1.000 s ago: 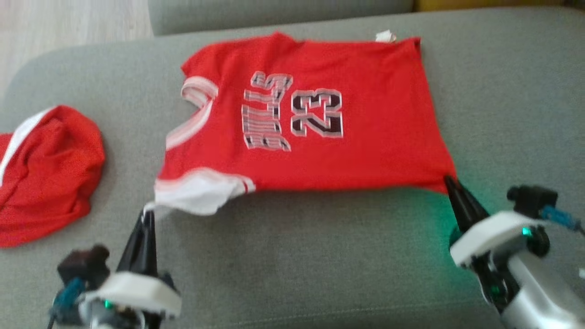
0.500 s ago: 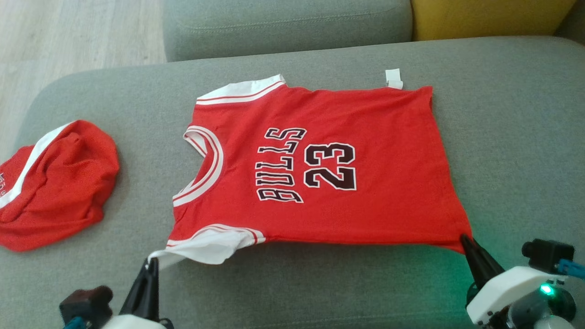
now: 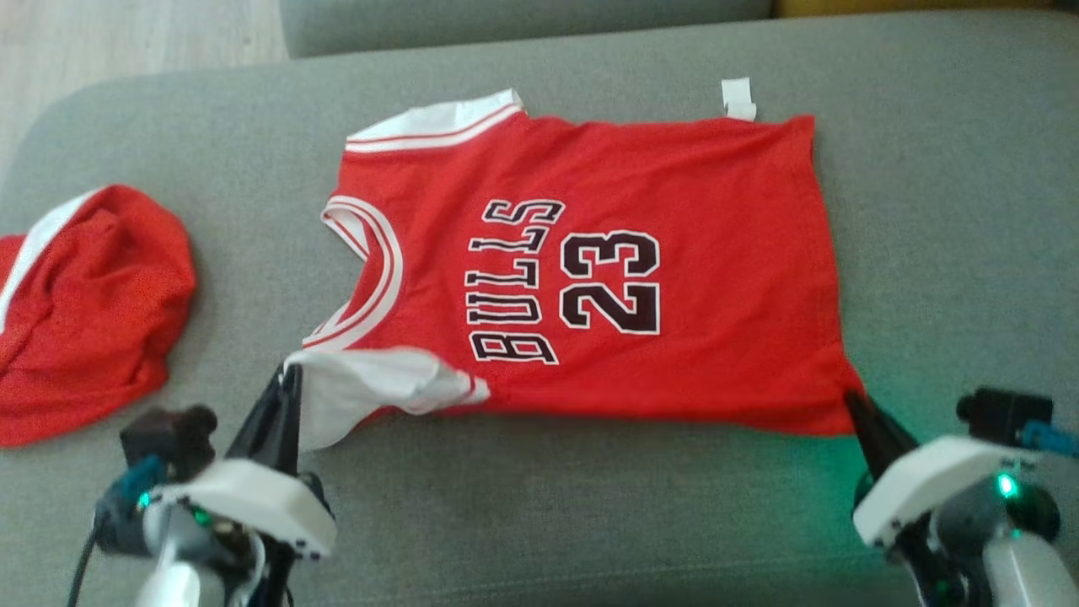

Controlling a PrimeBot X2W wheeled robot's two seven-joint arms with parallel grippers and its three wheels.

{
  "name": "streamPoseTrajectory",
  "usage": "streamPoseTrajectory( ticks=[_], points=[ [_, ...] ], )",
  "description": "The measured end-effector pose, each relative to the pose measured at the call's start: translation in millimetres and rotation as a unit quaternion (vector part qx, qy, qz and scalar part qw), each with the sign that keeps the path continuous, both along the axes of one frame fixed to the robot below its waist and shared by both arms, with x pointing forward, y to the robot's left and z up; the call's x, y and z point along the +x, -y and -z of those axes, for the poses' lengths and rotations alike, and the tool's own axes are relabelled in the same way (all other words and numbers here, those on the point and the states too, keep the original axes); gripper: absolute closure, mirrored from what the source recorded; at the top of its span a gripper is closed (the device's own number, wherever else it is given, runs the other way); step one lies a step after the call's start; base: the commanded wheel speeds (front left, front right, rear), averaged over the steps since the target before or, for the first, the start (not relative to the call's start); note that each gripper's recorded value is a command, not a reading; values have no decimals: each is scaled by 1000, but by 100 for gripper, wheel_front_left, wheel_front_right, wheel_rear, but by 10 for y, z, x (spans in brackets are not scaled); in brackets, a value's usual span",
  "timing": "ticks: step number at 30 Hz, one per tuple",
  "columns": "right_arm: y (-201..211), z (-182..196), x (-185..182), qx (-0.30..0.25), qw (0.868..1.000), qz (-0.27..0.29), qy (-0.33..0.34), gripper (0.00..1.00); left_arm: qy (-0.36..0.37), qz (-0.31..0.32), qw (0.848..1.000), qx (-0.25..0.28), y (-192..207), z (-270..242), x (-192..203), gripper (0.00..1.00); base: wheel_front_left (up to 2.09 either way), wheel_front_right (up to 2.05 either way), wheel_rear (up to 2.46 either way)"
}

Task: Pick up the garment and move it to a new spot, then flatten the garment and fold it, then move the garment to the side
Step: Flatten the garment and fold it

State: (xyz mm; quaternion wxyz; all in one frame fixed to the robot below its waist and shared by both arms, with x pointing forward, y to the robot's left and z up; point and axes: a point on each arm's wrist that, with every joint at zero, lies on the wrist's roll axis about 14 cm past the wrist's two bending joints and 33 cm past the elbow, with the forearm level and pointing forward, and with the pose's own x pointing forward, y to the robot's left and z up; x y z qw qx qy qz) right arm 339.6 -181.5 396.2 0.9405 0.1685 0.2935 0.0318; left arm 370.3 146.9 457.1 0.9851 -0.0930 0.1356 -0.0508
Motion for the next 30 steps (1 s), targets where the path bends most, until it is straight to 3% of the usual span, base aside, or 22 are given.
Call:
streamPoseTrajectory(
  ticks=[16, 17, 18, 19, 20, 26, 30],
  points=[
    [77, -77, 585, -4, 999, 10, 33, 100, -19, 64, 998, 13, 214, 238, 714, 100, 0, 0, 0],
    [77, -96, 614, -5, 999, 9, 41, 91, -23, 64, 998, 14, 213, 270, 724, 100, 0, 0, 0],
    [79, -116, 642, -7, 999, 9, 49, 58, -25, 63, 998, 13, 209, 298, 735, 98, 0, 0, 0],
    [77, -126, 664, -9, 998, 8, 54, 0, -26, 61, 998, 11, 206, 317, 747, 24, 0, 0, 0],
    [74, -148, 689, -10, 998, 8, 62, 0, -25, 60, 998, 10, 201, 332, 758, 0, 0, 0, 0],
    [35, -432, 826, -16, 988, 13, 156, 0, 22, 35, 999, 9, 150, 252, 815, 0, 0, 0, 0],
    [27, -683, 874, -46, 974, -1, 222, 0, 76, 16, 997, 19, 120, 67, 841, 0, 0, 0, 0]
  ],
)
